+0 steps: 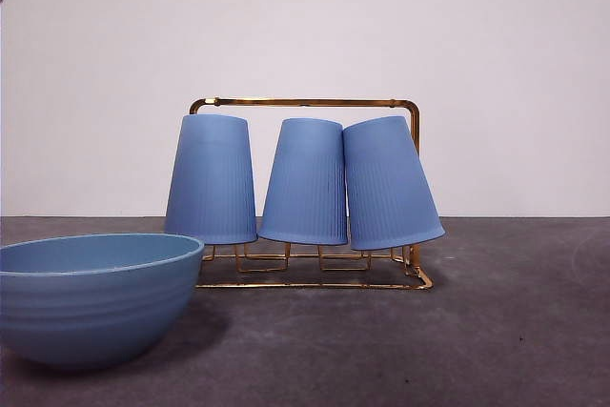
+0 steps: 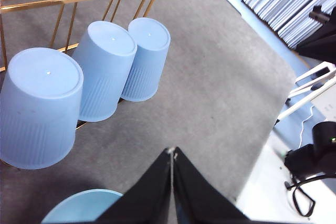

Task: Right arm lift cup from the cupboard, then place it on the right of the bowl

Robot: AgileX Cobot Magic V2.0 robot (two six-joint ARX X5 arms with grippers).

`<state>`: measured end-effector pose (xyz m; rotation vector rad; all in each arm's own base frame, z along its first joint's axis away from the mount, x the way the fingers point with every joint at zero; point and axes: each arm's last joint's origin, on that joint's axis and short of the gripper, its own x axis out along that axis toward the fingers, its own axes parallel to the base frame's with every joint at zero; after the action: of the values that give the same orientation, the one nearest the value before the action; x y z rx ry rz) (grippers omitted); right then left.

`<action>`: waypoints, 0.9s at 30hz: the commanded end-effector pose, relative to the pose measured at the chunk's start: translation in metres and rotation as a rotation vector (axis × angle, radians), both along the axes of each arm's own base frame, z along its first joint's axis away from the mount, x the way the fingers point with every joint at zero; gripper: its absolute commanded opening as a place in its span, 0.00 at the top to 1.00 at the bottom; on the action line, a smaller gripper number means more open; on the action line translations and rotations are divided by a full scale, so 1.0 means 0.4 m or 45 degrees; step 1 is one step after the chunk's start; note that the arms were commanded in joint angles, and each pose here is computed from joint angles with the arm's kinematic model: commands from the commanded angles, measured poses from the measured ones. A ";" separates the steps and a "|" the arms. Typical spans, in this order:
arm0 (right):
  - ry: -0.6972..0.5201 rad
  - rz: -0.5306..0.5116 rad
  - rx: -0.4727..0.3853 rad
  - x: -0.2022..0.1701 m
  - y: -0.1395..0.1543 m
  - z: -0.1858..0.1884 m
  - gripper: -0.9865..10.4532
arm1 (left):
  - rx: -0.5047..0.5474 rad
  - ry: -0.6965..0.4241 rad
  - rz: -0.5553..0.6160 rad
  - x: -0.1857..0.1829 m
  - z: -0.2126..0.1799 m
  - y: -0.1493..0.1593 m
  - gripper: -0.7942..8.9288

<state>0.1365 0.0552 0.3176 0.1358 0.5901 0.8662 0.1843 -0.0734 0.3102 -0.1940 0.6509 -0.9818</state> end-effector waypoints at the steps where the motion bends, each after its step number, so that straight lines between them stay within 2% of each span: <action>1: -0.028 0.021 -0.007 0.006 0.004 0.007 0.90 | 0.009 -0.059 -0.035 0.008 0.012 -0.005 0.81; 3: -0.025 0.022 -0.008 0.007 0.005 0.006 0.86 | 0.010 -0.057 -0.035 0.008 0.011 -0.005 0.72; 8: -0.022 0.019 -0.006 0.007 0.005 0.006 0.55 | 0.009 -0.056 -0.034 0.008 0.011 -0.005 0.43; 11: -0.014 0.014 0.000 0.008 0.005 0.006 0.44 | 0.004 -0.045 -0.029 0.008 0.011 -0.005 0.36; 20: 0.099 -0.013 0.039 0.028 0.016 0.002 0.44 | 0.007 -0.035 -0.029 0.007 0.010 -0.005 0.35; 24: 0.197 0.010 -0.030 0.064 0.047 0.006 0.44 | 0.008 -0.030 -0.030 0.007 0.009 -0.004 0.35; 27: 0.243 0.006 -0.156 0.102 0.080 0.019 0.44 | 0.010 -0.026 -0.030 0.006 0.008 -0.004 0.35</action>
<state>0.1721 0.0830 0.3218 0.1334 0.8224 0.8215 0.1847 -0.0735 0.3084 -0.1785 0.6565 -0.9893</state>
